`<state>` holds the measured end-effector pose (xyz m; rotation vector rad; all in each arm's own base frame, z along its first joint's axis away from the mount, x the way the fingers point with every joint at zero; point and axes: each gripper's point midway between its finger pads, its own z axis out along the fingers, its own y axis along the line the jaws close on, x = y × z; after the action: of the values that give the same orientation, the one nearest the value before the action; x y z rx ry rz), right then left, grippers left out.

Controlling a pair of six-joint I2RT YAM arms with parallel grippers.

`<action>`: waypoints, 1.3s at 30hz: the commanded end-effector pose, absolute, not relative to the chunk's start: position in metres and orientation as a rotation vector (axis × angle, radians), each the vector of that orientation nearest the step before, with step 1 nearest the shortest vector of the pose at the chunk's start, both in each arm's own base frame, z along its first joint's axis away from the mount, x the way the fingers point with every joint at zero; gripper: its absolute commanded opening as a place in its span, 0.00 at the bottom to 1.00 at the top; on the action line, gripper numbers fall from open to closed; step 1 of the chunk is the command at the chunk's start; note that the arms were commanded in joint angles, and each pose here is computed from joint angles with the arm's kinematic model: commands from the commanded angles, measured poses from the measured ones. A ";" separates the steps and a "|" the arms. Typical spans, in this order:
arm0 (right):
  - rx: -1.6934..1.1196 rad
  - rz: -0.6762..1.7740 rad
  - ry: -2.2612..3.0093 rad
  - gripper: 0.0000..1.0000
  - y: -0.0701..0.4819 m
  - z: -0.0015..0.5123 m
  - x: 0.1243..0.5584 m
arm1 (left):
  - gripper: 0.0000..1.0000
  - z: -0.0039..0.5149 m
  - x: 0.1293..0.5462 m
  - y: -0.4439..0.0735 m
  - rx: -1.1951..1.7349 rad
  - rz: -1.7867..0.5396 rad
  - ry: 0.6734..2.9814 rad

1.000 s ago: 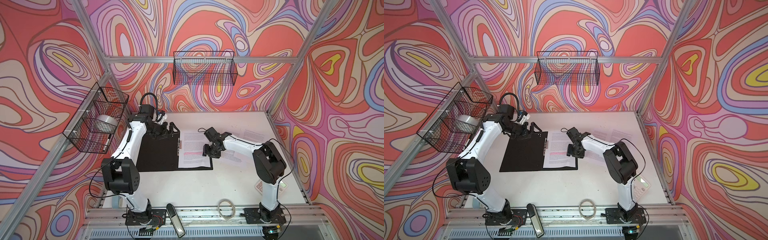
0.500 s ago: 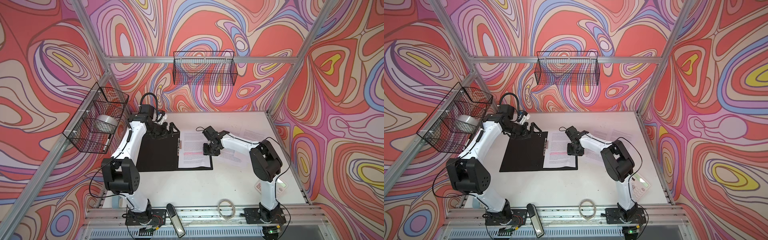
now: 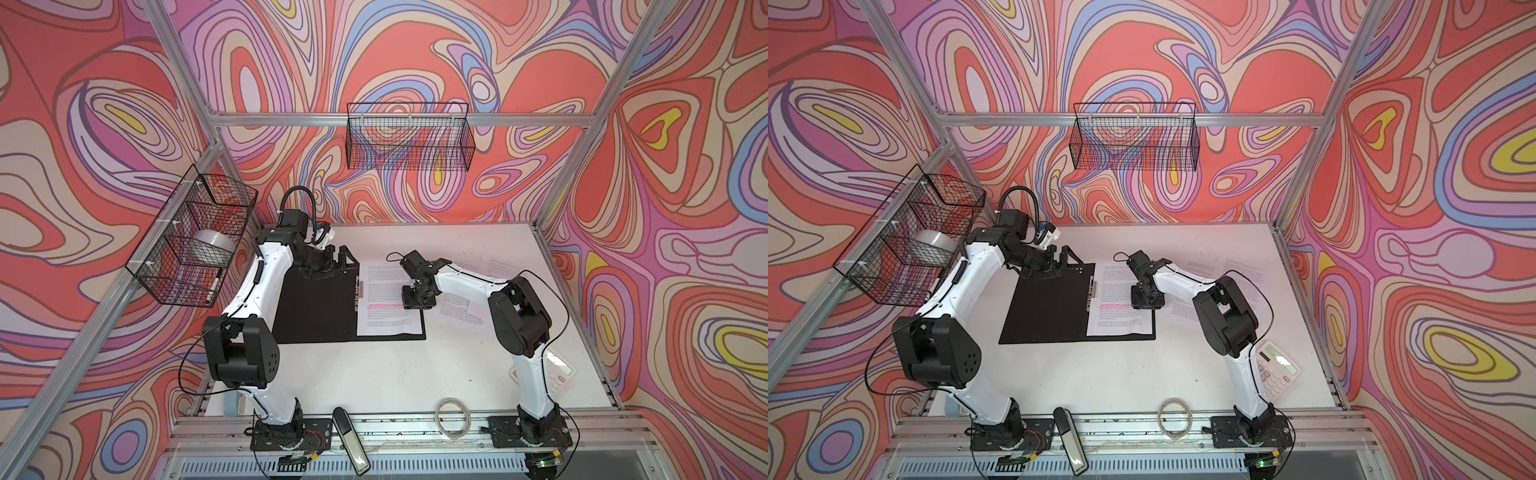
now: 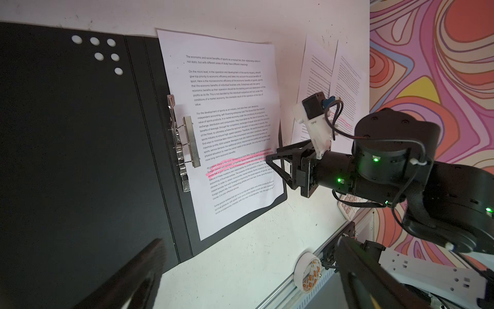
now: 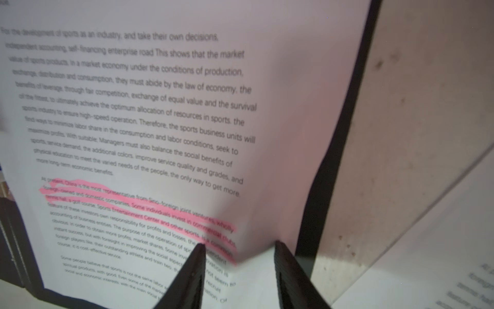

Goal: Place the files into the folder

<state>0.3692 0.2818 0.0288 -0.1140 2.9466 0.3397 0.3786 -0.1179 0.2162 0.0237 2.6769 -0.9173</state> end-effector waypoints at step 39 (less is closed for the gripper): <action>0.239 -0.491 2.814 0.74 0.093 0.039 0.347 | 1.00 0.214 0.360 -0.144 0.105 -1.095 2.700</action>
<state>0.3488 0.0990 0.0513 0.2237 2.7969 -0.4717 0.3672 -0.1409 0.2165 0.0961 2.6788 -1.0601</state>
